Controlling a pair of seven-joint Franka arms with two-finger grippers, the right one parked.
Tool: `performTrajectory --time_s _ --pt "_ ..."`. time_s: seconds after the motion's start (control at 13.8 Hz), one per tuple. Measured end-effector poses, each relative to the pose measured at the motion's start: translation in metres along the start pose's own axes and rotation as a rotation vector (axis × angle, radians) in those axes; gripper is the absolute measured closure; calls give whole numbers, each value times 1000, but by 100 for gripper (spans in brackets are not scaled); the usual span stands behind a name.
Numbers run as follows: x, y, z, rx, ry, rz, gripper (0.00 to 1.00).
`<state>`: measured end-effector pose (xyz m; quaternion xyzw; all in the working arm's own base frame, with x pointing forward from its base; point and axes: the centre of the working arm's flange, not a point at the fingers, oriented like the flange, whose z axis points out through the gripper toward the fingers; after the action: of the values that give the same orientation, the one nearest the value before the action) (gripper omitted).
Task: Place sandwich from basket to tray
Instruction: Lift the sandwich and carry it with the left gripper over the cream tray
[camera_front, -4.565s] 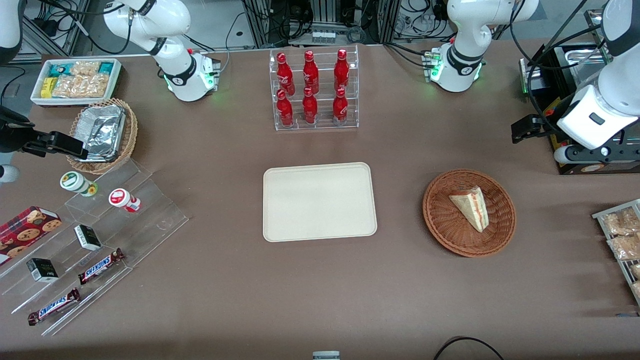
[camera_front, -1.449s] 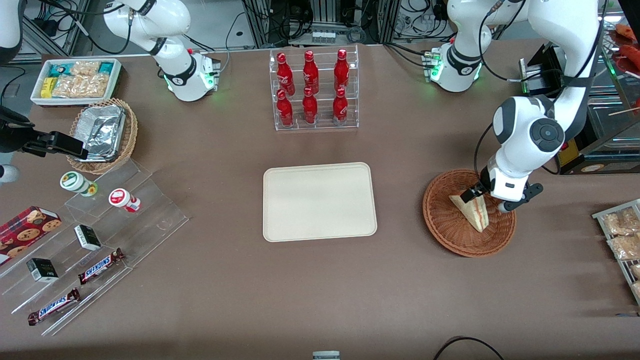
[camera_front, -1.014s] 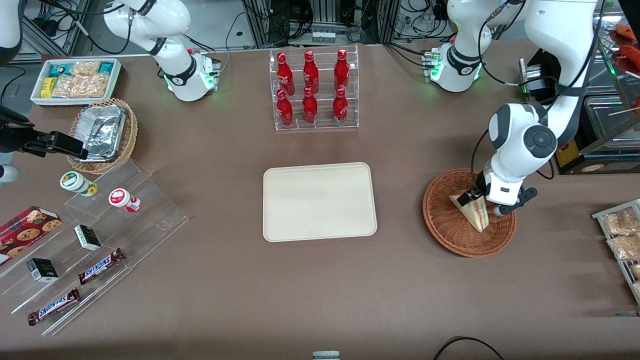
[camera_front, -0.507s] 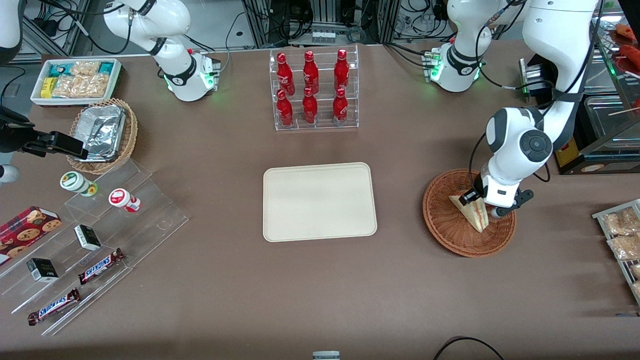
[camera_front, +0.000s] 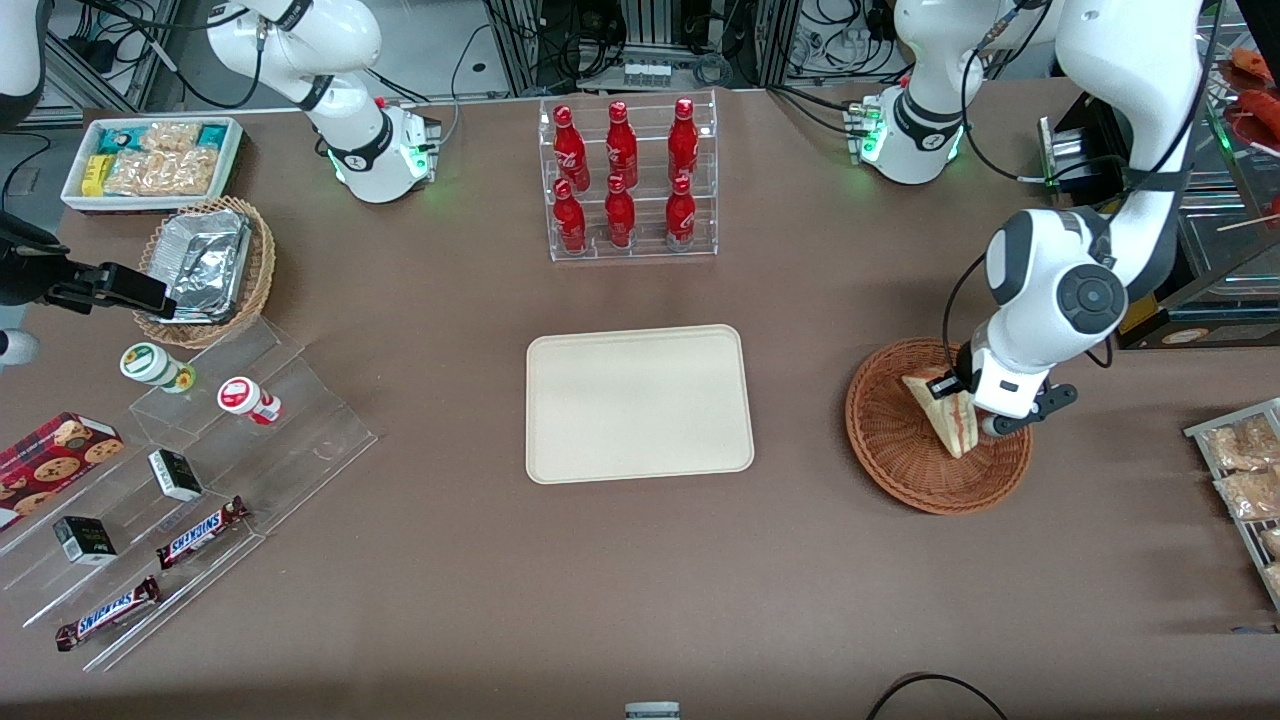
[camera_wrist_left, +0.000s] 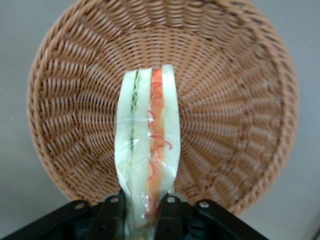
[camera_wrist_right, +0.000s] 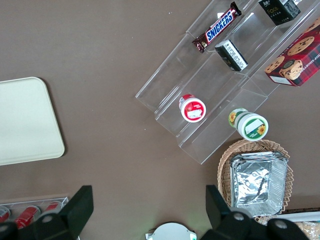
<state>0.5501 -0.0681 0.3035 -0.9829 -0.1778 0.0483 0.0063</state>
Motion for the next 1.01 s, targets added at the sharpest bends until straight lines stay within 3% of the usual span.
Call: performTrajectory --time_s 0.29,0.58,1.01 --pt "-6 42 -35 -8 2 172 84" --pt "-40 117 -51 -26 4 317 84" --pt "-99 236 -43 -37 -15 369 84"
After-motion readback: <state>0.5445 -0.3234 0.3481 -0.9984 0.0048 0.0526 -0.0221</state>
